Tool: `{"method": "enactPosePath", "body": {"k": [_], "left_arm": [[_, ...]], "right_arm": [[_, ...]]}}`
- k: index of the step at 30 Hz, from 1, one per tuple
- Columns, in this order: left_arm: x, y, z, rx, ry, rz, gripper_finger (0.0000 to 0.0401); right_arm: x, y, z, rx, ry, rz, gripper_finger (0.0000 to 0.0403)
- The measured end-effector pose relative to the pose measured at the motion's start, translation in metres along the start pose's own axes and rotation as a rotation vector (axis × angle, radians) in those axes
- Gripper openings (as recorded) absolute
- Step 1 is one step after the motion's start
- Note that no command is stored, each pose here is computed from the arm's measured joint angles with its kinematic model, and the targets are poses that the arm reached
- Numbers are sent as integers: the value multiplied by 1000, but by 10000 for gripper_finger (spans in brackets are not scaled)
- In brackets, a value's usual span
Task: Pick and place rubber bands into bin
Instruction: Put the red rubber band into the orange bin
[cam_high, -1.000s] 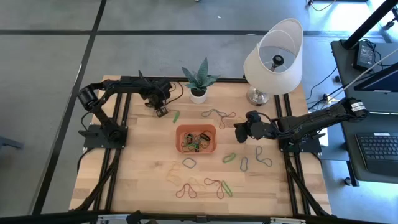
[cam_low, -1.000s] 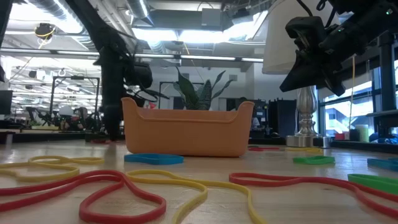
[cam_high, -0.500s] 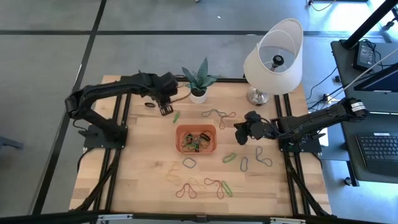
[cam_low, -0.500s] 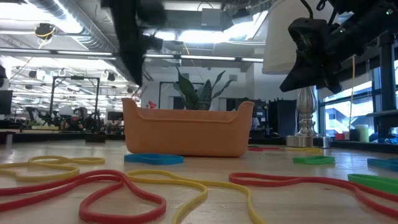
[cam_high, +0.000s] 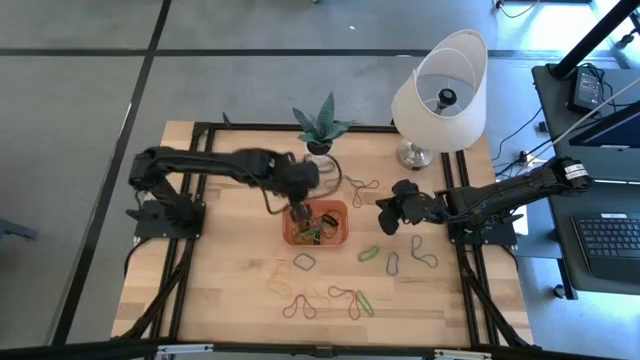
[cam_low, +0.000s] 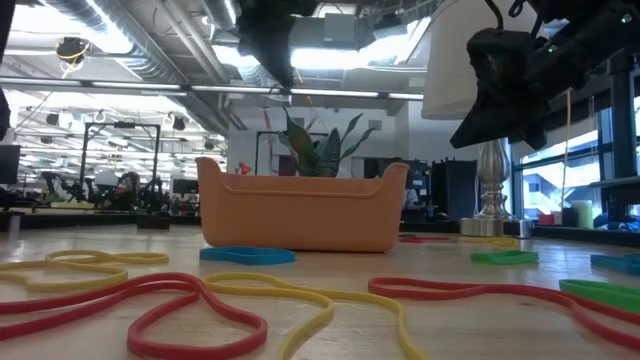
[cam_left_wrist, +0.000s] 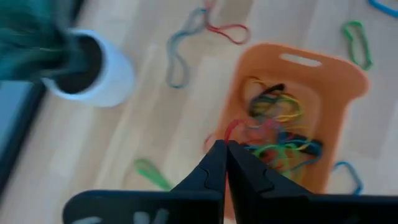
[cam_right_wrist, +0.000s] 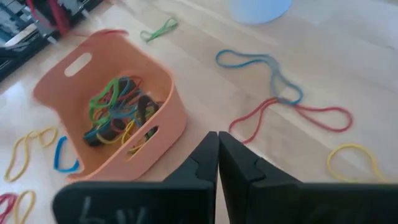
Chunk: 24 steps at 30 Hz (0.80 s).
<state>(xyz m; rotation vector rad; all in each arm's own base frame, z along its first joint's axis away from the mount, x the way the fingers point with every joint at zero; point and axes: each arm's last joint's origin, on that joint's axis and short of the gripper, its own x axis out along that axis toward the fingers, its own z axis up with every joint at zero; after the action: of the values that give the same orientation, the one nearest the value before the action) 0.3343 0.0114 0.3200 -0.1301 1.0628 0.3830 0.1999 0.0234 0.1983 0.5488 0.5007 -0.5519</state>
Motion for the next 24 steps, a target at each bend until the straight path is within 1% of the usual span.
{"method": "enactPosePath", "body": {"k": [6,9,12,17,20,24], "left_arm": [[36,-43,-1,-16,80,-41,3],[56,-60,-6,-25,127,-36,3],[76,-71,-11,-22,174,-20,3],[104,-77,-17,-41,239,20,13],[116,-76,-19,-57,268,39,37],[123,-71,-17,-75,288,34,80]], "right_arm": [[0,2,-2,-31,83,78,16],[0,3,-3,-48,107,103,16],[-1,4,-4,-49,127,124,16],[-1,4,-4,-49,139,135,16],[-1,4,-4,-49,139,135,16],[-1,4,-4,-49,139,134,16]]}}
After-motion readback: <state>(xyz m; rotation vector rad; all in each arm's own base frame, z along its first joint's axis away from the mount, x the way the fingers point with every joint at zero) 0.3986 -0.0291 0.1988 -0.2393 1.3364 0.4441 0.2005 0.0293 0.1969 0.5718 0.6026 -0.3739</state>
